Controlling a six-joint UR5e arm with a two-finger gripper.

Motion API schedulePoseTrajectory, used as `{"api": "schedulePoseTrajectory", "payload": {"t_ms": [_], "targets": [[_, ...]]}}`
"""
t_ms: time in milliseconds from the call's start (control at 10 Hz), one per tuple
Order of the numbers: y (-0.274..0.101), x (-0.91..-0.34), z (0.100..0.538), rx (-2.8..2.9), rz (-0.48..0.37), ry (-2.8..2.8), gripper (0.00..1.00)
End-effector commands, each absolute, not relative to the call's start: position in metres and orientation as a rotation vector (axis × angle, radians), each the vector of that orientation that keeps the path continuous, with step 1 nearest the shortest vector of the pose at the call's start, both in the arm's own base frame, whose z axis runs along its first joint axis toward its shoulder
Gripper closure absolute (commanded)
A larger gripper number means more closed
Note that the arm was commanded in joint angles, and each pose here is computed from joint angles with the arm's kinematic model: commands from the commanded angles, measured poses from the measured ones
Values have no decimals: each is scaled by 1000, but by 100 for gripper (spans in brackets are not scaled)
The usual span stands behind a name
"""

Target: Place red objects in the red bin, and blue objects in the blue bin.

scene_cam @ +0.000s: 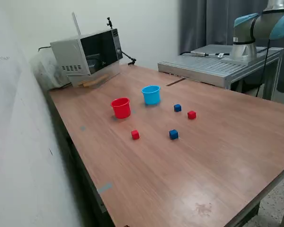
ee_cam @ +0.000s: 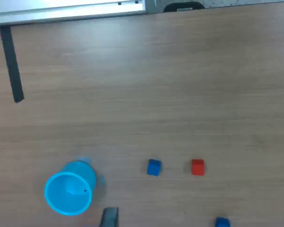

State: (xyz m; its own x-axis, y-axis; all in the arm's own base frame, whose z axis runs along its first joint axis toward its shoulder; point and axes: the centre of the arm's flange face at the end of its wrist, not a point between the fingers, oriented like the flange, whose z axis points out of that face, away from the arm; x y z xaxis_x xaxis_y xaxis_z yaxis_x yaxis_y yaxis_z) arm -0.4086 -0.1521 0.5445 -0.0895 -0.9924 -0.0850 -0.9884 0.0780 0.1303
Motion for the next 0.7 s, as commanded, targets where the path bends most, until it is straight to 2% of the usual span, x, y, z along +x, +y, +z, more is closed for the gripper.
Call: {"api": "schedulePoseTrajectory", "payload": {"t_ms": [0,400,600], "targets": [[-152,-411,551,2095,-255,-2275,0],[-158,-408,547,2095,-247,-2270,0],[-158,-416,551,2063,-289,-2244,0]]}}
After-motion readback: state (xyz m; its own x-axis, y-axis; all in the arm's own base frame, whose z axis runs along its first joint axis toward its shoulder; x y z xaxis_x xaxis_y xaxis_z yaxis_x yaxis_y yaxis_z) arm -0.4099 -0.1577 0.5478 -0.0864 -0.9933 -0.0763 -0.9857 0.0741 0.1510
